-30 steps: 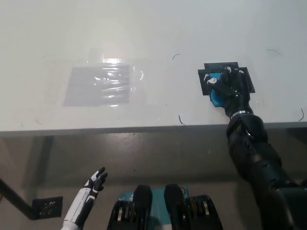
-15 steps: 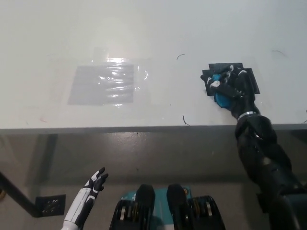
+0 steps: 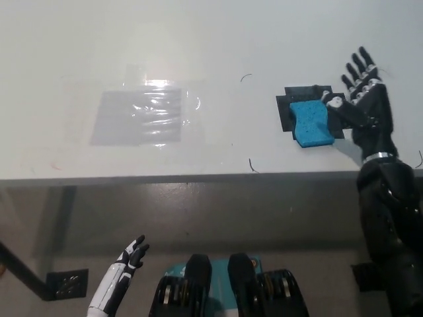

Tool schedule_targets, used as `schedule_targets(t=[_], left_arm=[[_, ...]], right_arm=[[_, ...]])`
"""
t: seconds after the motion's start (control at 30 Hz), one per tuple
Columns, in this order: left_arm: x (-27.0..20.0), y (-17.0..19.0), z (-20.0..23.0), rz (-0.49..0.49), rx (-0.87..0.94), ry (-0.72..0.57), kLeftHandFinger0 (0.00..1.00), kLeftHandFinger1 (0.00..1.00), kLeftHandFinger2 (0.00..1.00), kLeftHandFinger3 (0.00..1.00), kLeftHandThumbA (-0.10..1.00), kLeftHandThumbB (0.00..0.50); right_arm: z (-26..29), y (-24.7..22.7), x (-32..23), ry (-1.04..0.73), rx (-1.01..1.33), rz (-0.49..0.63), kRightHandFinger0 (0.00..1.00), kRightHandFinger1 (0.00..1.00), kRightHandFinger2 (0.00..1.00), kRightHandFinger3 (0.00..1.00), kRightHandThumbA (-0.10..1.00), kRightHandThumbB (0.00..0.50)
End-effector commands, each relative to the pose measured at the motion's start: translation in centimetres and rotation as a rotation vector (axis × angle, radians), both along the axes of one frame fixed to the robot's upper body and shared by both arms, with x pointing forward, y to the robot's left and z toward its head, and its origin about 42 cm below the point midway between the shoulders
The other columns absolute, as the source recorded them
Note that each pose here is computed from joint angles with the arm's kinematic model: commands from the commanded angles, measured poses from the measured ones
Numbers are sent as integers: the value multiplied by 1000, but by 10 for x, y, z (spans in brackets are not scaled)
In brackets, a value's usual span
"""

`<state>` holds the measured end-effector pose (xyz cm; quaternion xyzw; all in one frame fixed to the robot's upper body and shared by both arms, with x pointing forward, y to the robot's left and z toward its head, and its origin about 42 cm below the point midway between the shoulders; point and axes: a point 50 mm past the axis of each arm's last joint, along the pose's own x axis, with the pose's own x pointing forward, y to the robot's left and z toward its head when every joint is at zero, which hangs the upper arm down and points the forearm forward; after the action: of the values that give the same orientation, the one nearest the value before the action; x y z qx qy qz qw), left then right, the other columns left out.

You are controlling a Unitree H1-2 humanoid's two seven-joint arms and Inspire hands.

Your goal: A soft sponge is kept on the balc marked spot on the table infront of the robot and it uses its right hand fist to press down on it and drrags it across the table in a back and forth manner twice to clean it

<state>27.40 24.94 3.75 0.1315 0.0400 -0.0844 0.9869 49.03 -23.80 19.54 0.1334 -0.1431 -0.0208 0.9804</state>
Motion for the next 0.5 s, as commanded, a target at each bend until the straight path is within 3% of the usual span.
schedule_targets(t=[0.0, 0.03, 0.1, 0.17, 0.23, 0.3, 0.33, 0.37, 0.4, 0.43, 0.47], left_arm=[[4, 7, 16, -17, 25, -64, 1000, 1000, 981, 1000, 1000, 93], [5, 7, 15, -16, 24, -65, 1000, 1000, 981, 1000, 1000, 96], [4, 6, 14, -21, 23, -65, 1000, 1000, 981, 1000, 1000, 94], [4, 5, 13, -28, 22, -58, 1000, 1000, 995, 1000, 1000, 102], [6, 3, 12, -30, 7, -55, 1000, 1000, 1000, 1000, 1000, 104], [6, 0, 10, -32, 4, -59, 1000, 1000, 1000, 1000, 1000, 99], [6, -3, 8, -35, 1, -63, 1000, 1000, 1000, 1000, 1000, 95], [7, -4, 8, -38, 1, -68, 1000, 1000, 1000, 1000, 1000, 94], [8, -3, 8, -45, 7, -73, 1000, 1000, 1000, 1000, 1000, 98], [8, -3, 8, -45, 8, -72, 1000, 1000, 1000, 1000, 1000, 97], [7, -3, 8, -40, 3, -67, 1000, 1000, 1000, 1000, 1000, 108]], right_arm=[[266, 4, -286, -1301, 42, 511, 1000, 1000, 1000, 1000, 1000, 334], [241, 4, -294, -1333, 49, 489, 1000, 1000, 1000, 1000, 1000, 330], [209, 10, -306, -1341, 42, 405, 1000, 1000, 1000, 1000, 1000, 407], [168, 20, -327, -1270, 2, 318, 1000, 1000, 1000, 1000, 1000, 412], [130, 29, -352, -1038, 13, 426, 1000, 1000, 1000, 1000, 1000, 407], [97, 27, -353, -885, -122, 367, 1000, 1000, 1000, 1000, 1000, 316], [72, 23, -350, -765, -137, 400, 1000, 1000, 1000, 1000, 1000, 317], [52, 22, -347, -663, -142, 409, 1000, 1000, 1000, 1000, 1000, 379], [17, 24, -341, -466, -110, 423, 1000, 1000, 1000, 1000, 1000, 367], [11, 25, -340, -423, -92, 431, 1000, 1000, 1000, 1000, 1000, 366], [-15, 26, -329, -316, -110, 399, 1000, 1000, 1000, 1000, 1000, 313]])
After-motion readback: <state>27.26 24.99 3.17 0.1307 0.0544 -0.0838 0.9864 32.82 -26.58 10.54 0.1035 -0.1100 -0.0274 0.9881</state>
